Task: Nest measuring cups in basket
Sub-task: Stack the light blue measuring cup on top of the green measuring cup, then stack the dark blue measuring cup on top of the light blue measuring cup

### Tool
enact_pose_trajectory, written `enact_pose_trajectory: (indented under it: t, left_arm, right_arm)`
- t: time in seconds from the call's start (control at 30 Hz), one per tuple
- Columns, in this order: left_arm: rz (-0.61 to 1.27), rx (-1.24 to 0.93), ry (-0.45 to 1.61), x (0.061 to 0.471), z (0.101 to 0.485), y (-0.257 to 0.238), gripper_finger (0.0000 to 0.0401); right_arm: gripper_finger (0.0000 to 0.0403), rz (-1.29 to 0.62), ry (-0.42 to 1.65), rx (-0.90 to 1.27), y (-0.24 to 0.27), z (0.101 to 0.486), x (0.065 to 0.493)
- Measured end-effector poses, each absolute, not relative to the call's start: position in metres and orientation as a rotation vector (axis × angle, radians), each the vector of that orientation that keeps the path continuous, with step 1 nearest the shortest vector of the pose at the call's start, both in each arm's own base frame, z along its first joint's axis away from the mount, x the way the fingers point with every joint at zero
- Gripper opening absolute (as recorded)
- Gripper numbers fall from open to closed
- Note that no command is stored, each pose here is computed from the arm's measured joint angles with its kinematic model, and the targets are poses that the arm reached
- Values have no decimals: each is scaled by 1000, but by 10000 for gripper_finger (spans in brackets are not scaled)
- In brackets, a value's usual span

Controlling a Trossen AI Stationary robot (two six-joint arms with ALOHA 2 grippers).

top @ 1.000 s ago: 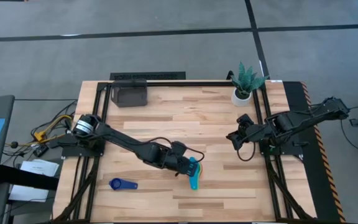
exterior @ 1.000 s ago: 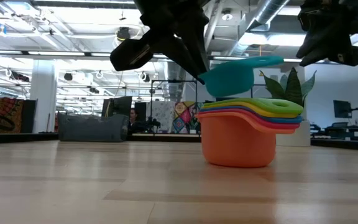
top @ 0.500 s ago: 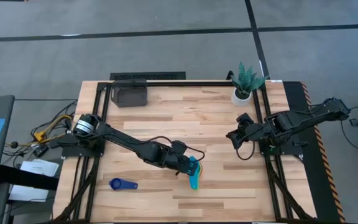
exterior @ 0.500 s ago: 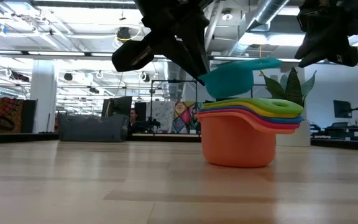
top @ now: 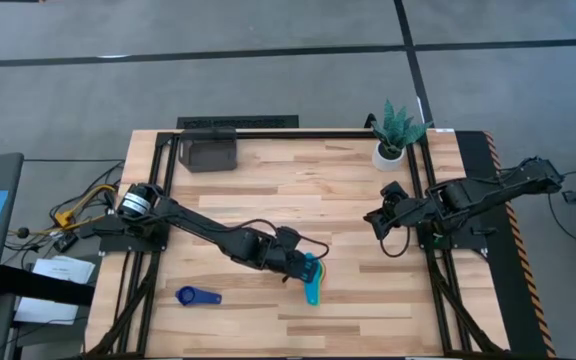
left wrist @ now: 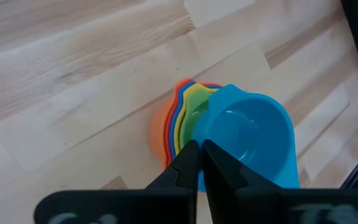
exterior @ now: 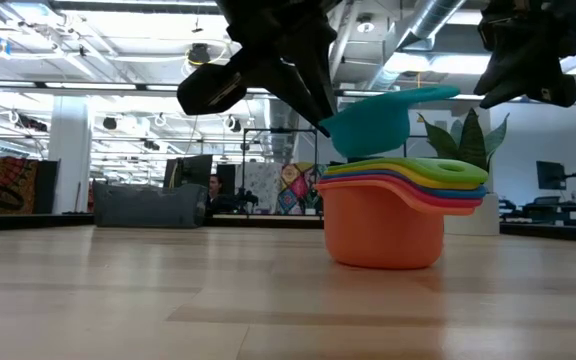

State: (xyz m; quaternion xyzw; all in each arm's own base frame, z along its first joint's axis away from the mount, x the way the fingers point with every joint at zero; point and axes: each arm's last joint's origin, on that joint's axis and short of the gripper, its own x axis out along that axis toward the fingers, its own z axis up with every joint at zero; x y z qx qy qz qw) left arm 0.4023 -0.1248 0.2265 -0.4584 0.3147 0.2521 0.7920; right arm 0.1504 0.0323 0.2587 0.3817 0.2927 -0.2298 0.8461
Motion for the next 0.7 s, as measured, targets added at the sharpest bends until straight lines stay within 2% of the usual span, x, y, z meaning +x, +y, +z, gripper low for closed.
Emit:
enact_pose_trajectory:
  t: [0.33, 0.7]
  left_arm:
    - [554, -1037, 676, 402, 226, -125, 7]
    - [544, -980, 691, 402, 226, -124, 102]
  right_arm:
    - [119, -486, 617, 807, 32, 259, 150]
    - [119, -486, 617, 807, 32, 259, 150]
